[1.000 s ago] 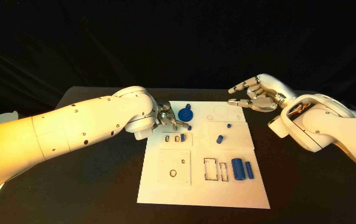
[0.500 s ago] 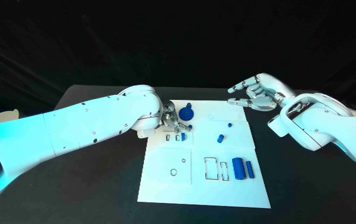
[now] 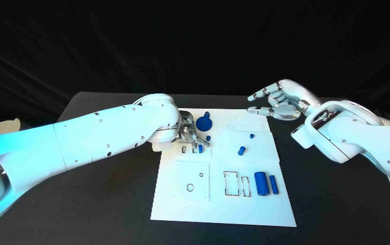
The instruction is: Assemble the parts on the task board
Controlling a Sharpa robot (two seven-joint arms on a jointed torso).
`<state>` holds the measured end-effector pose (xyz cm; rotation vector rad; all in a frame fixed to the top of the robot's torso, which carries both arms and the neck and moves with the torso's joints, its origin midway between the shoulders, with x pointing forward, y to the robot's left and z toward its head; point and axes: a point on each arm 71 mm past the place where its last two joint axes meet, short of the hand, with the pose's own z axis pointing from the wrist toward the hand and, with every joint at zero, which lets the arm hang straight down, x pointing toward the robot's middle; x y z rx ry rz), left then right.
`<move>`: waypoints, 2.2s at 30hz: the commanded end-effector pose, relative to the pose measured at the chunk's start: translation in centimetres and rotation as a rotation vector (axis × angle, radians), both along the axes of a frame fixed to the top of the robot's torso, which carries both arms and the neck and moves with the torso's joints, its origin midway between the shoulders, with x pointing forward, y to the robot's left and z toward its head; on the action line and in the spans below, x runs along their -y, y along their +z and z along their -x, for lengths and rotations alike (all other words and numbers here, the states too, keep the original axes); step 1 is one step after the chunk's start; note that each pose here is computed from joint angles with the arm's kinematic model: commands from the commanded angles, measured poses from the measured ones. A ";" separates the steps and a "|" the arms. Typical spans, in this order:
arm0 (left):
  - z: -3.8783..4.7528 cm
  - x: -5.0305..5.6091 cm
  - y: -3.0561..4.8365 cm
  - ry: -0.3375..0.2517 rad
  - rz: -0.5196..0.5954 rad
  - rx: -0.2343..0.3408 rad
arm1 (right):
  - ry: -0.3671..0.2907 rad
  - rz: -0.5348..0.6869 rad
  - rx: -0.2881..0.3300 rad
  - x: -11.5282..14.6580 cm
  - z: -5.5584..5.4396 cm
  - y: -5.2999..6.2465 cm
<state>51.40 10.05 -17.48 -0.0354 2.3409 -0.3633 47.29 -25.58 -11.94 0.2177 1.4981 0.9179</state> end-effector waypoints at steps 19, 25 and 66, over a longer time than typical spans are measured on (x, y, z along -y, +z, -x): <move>0.37 1.1 -0.12 -0.037 -0.009 -0.019 | 0.016 0.006 -0.016 -0.3 -0.2 -0.3; 0.47 1.2 -0.11 -0.038 0.005 -0.026 | 0.017 0.008 -0.021 -0.4 -0.3 -0.4; 1.66 -1.4 -0.24 0.050 0.076 0.130 | 0.019 0.022 -0.044 -0.2 -0.6 -0.9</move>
